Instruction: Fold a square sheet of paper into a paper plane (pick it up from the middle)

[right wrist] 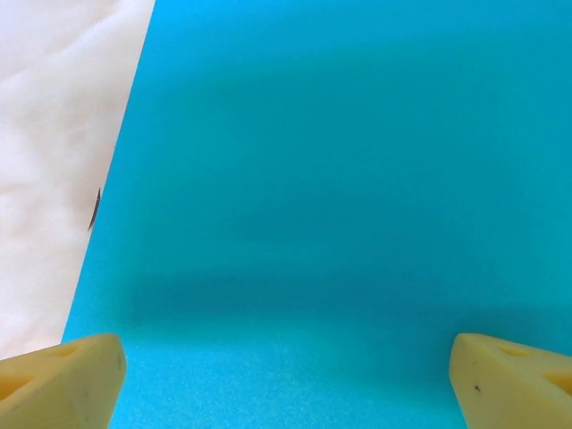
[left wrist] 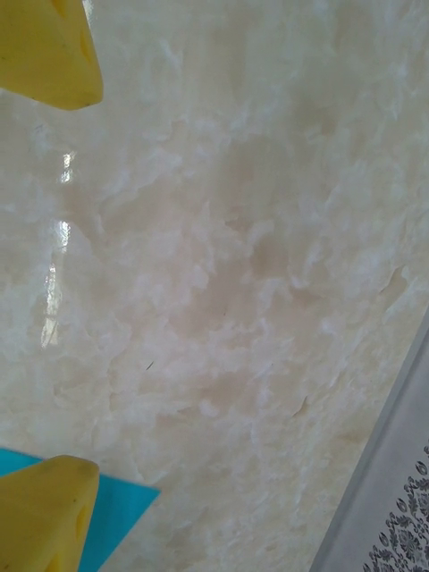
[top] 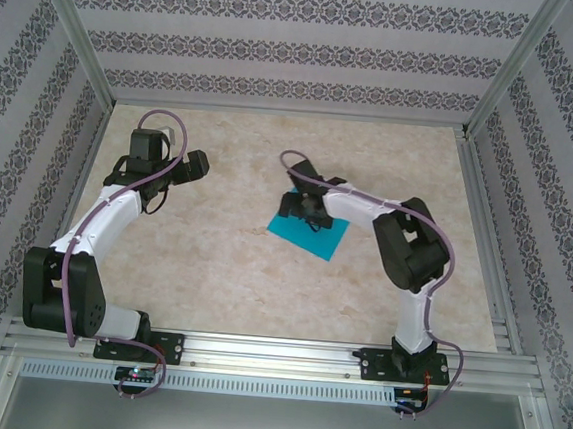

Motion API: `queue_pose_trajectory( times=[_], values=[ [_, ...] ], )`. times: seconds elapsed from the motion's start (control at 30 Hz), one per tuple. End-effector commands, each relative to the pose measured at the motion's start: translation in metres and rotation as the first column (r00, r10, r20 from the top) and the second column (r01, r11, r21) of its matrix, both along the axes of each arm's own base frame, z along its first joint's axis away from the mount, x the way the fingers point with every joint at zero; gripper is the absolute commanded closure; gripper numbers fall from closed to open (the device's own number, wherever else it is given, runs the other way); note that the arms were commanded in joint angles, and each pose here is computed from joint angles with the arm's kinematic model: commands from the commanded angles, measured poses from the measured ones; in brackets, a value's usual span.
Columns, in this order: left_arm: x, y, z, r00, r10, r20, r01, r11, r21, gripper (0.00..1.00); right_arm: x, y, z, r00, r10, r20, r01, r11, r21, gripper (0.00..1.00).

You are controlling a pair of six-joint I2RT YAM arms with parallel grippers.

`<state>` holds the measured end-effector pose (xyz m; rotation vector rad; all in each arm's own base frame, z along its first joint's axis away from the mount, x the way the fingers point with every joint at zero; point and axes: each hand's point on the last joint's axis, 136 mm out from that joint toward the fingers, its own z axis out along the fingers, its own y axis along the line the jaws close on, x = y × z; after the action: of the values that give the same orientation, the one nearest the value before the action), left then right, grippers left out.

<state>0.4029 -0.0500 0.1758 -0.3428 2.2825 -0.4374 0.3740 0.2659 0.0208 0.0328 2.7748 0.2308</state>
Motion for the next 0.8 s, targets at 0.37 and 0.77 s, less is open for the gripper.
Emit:
queue_pose_trajectory(
  times=[0.37, 0.77],
  values=[
    [-0.001, 0.01, 0.004, 0.996, 0.081, -0.037, -0.08, 0.997, 0.018, 0.0, -0.021, 0.081, 0.043, 0.992, 0.126, 0.023, -0.128, 0.983, 0.129, 0.16],
    [-0.001, 0.009, 0.002, 0.995, 0.083, -0.052, -0.082, 0.997, 0.012, 0.0, -0.027, 0.112, 0.008, 0.983, 0.167, -0.078, -0.155, 0.978, 0.143, 0.31]
  ],
)
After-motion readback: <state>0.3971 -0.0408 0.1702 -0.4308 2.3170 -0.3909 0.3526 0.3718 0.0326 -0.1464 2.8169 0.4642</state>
